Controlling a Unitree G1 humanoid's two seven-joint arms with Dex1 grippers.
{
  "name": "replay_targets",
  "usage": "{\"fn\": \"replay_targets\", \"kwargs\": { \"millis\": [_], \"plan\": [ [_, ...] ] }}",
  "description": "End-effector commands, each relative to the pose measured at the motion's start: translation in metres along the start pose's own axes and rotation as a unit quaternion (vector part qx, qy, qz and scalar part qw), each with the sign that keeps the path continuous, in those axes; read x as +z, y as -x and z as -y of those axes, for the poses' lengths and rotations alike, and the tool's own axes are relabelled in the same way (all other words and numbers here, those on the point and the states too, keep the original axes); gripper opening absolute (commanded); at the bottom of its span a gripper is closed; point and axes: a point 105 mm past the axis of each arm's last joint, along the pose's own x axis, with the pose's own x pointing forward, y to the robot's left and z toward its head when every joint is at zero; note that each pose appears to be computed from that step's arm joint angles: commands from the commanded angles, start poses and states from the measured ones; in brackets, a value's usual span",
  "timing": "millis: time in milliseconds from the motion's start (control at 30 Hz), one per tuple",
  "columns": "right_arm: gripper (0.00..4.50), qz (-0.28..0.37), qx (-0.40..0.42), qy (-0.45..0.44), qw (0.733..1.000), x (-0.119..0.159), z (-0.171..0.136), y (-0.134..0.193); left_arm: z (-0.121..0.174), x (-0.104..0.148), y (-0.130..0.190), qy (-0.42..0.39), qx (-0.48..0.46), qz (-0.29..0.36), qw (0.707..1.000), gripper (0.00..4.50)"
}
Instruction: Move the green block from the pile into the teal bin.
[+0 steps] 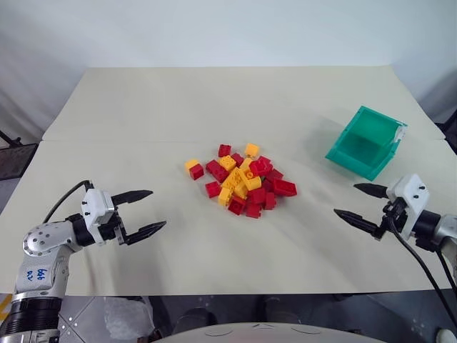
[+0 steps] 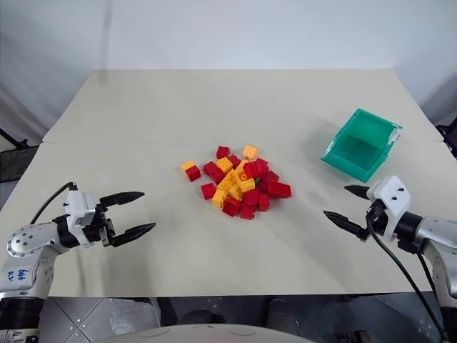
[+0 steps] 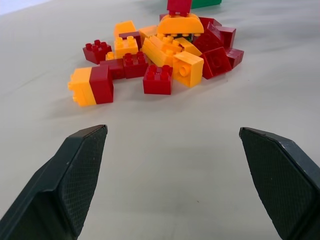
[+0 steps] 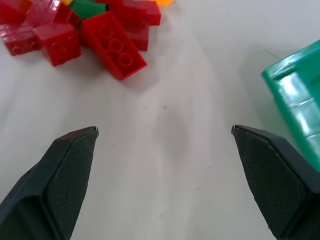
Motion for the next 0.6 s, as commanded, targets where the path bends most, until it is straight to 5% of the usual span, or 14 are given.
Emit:
{"fn": "replay_targets", "kwargs": {
  "millis": [33,333,433,600],
  "plan": [
    [4.49,0.020,-0.014,0.015,1.000,0.016,0.004,0.003,-0.009,0.012,0.000,-0.018,0.002,0.018,1.000,4.50],
    [4.49,-0.009,-0.037,-0.016,0.999,0.020,0.001,-0.007,-0.016,0.011,-0.006,0.035,0.028,0.003,0.999,4.50],
    [4.49,0.005,-0.002,-0.054,0.999,0.033,-0.021,-0.017,-0.010,0.010,-0.009,0.034,0.012,-0.008,0.999,4.50],
    [3.22,0.050,0.052,-0.102,0.992,0.068,-0.059,-0.045,-0.014,0.018,-0.015,0.010,0.011,0.013,1.000,4.50]
  ]
}}
